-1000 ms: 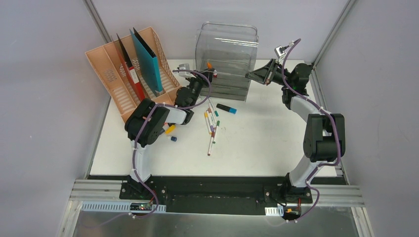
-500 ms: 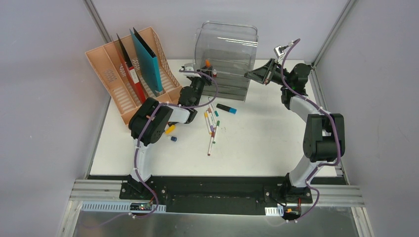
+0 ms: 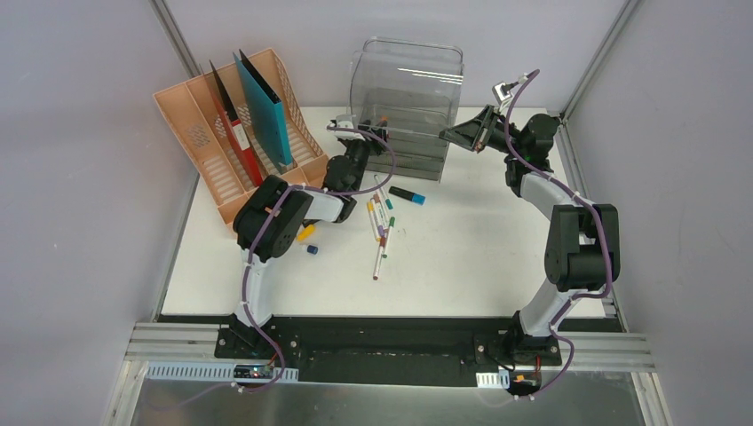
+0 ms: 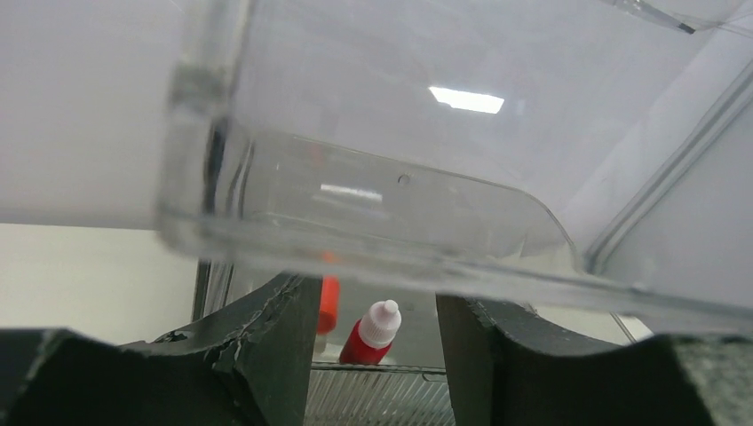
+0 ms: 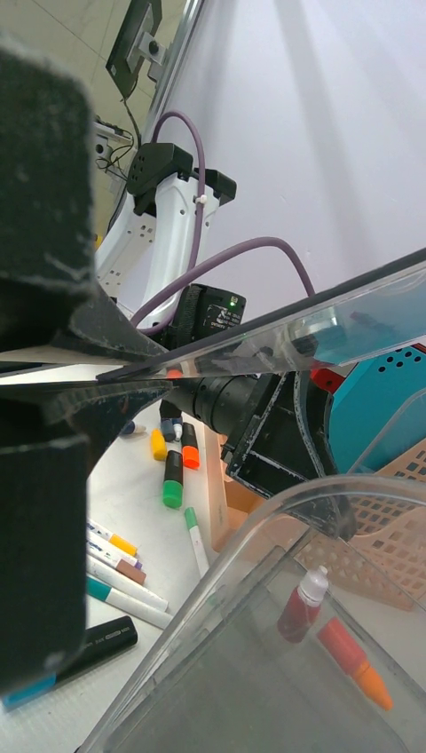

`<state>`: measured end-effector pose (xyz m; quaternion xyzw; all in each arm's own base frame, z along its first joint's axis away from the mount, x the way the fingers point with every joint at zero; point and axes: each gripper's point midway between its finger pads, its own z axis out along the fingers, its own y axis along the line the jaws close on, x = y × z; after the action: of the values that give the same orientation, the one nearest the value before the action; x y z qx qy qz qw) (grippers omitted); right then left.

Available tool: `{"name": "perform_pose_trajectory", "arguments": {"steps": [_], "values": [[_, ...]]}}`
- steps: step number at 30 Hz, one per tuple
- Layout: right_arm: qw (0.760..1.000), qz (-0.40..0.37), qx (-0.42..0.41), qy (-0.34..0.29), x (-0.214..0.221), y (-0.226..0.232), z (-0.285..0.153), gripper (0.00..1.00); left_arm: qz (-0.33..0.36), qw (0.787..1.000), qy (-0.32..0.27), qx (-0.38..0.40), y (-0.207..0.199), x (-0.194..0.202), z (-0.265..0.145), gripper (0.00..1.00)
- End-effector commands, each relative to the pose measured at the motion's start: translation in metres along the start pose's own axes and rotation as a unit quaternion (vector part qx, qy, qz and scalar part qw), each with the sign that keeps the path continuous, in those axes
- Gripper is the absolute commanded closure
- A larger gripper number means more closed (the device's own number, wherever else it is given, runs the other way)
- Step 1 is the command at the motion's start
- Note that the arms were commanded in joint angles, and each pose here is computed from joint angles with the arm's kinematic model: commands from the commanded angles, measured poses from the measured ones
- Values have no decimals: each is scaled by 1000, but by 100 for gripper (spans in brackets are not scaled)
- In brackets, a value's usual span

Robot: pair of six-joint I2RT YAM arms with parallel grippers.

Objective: Organize the desk
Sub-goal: Place the stationery in the drawer.

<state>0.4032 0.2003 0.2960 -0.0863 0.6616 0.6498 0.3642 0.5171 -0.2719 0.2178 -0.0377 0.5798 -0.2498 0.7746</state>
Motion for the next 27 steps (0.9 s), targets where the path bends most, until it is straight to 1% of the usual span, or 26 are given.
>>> {"name": "perform_pose_trajectory", "arguments": {"steps": [1, 8, 14, 16, 20, 24, 27], "values": [[1000, 4, -9, 10, 0, 5, 3, 94, -10, 999, -23, 28, -21, -31, 3, 51], [1000, 2, -10, 11, 1, 6, 3, 94, -30, 998, 0, 58, -31, -36, -25, 51], [1000, 3, -9, 11, 1, 7, 3, 94, -57, 993, 9, 104, -45, -44, -51, 51], [1000, 1, -10, 11, 1, 8, 3, 94, -59, 991, 21, 117, -47, -42, -62, 51], [1000, 0, -10, 11, 1, 8, 3, 94, -41, 986, 36, 159, -55, -40, -86, 50], [1000, 0, -10, 11, 1, 8, 3, 94, -18, 982, 52, 182, -54, -38, -110, 45], [1000, -1, -11, 11, 1, 9, 3, 94, -4, 980, 67, 185, -49, -33, -129, 40]]}}
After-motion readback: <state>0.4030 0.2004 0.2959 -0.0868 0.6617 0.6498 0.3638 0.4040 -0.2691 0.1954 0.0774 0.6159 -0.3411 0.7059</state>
